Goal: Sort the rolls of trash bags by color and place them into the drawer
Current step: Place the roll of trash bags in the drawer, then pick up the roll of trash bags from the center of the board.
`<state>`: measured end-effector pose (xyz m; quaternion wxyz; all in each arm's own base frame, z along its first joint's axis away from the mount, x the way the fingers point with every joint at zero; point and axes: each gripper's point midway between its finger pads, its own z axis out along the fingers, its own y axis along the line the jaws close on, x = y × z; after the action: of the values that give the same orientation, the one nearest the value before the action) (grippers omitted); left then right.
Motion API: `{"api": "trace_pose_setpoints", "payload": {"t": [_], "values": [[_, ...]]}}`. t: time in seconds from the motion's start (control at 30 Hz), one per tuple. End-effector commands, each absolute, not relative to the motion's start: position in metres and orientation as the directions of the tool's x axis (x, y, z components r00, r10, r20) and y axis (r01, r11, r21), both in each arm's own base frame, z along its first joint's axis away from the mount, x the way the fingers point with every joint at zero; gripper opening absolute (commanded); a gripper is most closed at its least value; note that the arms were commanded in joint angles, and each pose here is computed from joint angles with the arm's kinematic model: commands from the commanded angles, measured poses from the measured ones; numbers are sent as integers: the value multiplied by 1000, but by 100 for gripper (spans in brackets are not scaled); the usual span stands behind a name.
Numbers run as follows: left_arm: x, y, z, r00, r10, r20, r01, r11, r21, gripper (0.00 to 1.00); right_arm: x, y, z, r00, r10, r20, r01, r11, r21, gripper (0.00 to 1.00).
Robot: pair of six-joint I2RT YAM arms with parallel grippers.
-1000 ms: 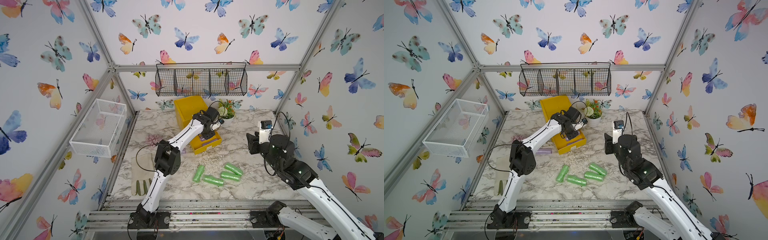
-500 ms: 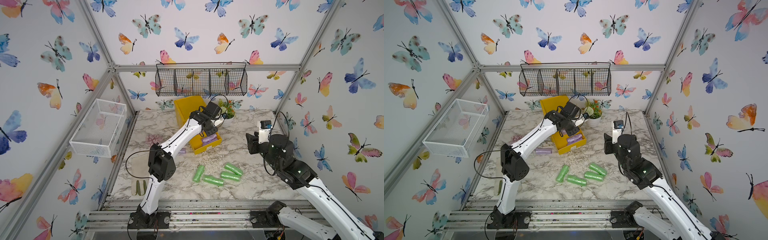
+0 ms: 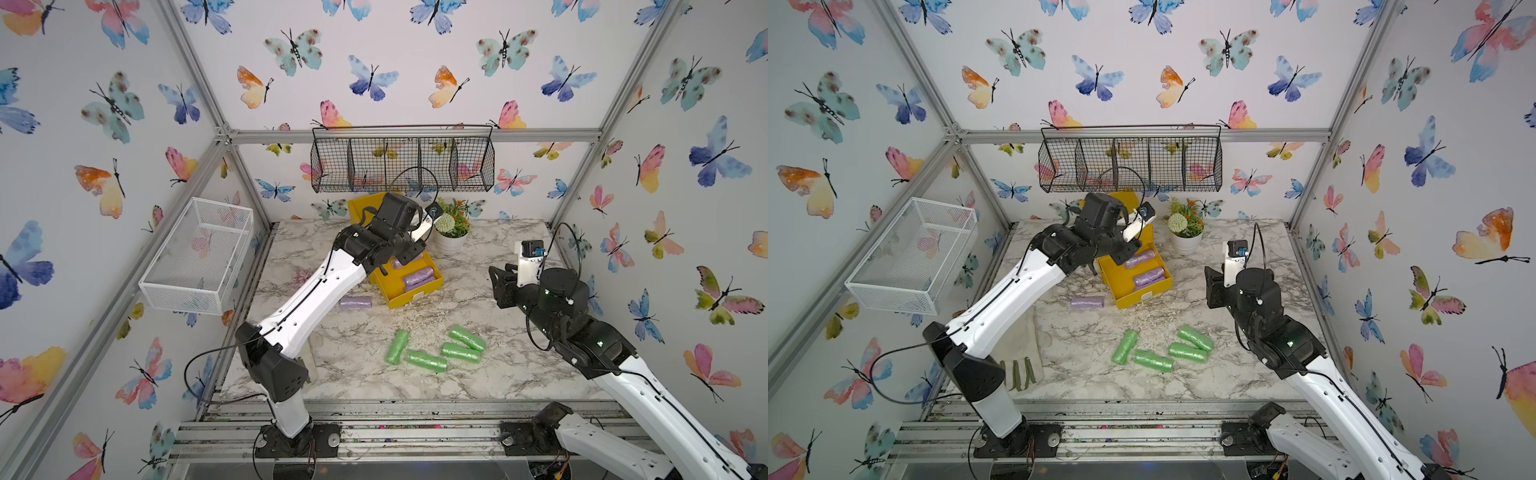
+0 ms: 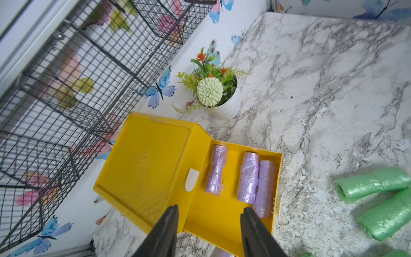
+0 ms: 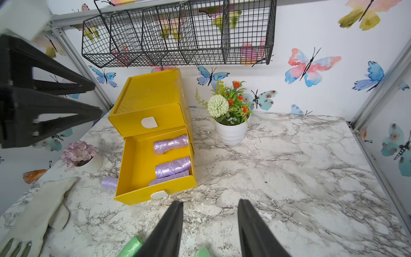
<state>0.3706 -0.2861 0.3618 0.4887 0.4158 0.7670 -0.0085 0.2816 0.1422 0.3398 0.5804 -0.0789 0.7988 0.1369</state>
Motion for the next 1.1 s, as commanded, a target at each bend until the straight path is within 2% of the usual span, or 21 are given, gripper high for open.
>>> {"api": "trace_pose_setpoints", "payload": {"t": [0.0,0.2,0.3,0.47,0.83,0.93,1.07], "values": [[366,-258,396,-170,486,-857,516,785,343,55,278,148,361,-275,77,-958,-326,930,168,45],[355,-179,396,-251,191,-949,350,932,95,53,279,164,366,-227,23,-974,-415,902,118,43],[348,-140,375,-302,67,-951,263,965,-15,53,282,173,364,-213,-11,-977,-451,888,88,43],[339,-92,331,-391,-40,-919,107,990,-89,48,291,191,356,-200,-58,-978,-508,860,53,43],[313,-66,240,-553,-156,-818,-20,985,-174,48,308,241,329,-226,-138,-964,-640,767,40,44],[307,-58,220,-586,-209,-783,-75,976,-205,48,304,265,322,-190,-207,-960,-695,719,-18,44],[301,-41,224,-537,-304,-787,-138,952,-274,47,293,311,309,-100,-367,-925,-772,615,-161,45]]}}
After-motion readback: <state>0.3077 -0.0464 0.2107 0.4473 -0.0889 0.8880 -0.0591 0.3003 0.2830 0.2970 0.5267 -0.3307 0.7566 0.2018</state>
